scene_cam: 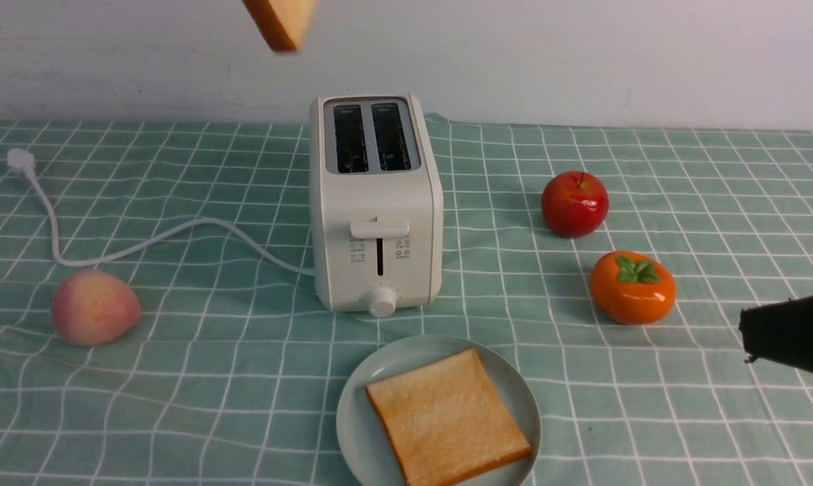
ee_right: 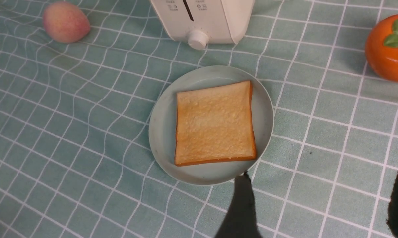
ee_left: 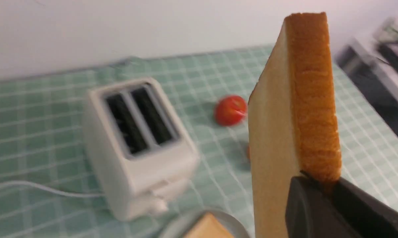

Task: Take toasted bread from bread machine on blue coffee table place on plate.
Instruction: 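Place the slice of bread on the plate with the left gripper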

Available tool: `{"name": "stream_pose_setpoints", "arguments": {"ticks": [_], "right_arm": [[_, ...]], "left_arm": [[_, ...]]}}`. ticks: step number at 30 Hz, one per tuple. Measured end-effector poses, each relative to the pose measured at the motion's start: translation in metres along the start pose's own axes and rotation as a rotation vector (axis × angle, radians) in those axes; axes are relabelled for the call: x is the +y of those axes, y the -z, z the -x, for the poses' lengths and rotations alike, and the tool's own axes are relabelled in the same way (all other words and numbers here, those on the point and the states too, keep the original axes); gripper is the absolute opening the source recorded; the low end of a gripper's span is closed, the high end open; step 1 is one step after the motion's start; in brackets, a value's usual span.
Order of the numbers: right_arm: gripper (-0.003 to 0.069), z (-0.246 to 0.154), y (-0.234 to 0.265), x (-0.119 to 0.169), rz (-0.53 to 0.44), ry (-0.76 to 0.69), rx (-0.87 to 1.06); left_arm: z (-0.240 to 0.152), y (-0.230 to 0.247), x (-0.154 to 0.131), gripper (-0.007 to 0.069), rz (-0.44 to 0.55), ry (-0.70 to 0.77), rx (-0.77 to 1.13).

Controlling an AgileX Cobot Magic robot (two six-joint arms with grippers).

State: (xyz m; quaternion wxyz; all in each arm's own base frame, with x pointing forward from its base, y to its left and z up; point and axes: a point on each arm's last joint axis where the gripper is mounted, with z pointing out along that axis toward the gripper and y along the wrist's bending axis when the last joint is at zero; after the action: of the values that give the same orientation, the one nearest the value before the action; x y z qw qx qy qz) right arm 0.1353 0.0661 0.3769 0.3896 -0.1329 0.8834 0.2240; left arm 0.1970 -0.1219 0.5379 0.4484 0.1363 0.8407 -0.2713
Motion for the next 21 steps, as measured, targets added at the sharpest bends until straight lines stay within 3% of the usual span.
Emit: {"name": "stream_pose_setpoints", "arguments": {"ticks": [4, 7, 10, 13, 14, 16, 21], "right_arm": [[0.0547, 0.000, 0.000, 0.000, -0.001, 0.001, -0.002], [0.0547, 0.000, 0.000, 0.000, -0.002, 0.002, -0.003], [0.0547, 0.000, 0.000, 0.000, -0.003, 0.002, -0.004], [0.0547, 0.001, 0.000, 0.000, -0.003, 0.002, -0.006], [0.0547, 0.001, 0.000, 0.000, -0.003, 0.002, -0.006], [0.0547, 0.001, 0.000, 0.000, -0.003, 0.002, -0.006], [0.0547, 0.001, 0.000, 0.000, -0.003, 0.002, -0.006]], "left_arm": [[-0.057, -0.028, -0.004, 0.0027, -0.265, 0.087, 0.110], [-0.109, -0.081, 0.015, 0.0027, -0.347, 0.295, 0.143], [-0.158, -0.135, 0.047, 0.0027, -0.245, 0.521, 0.090], [-0.206, -0.173, 0.080, 0.0027, -0.037, 0.680, 0.071], [-0.209, -0.175, 0.081, 0.0027, -0.032, 0.698, 0.078], [-0.238, -0.198, 0.095, 0.0035, 0.100, 0.656, 0.131], [-0.258, -0.216, 0.097, 0.0108, 0.147, 0.605, 0.202]]}}
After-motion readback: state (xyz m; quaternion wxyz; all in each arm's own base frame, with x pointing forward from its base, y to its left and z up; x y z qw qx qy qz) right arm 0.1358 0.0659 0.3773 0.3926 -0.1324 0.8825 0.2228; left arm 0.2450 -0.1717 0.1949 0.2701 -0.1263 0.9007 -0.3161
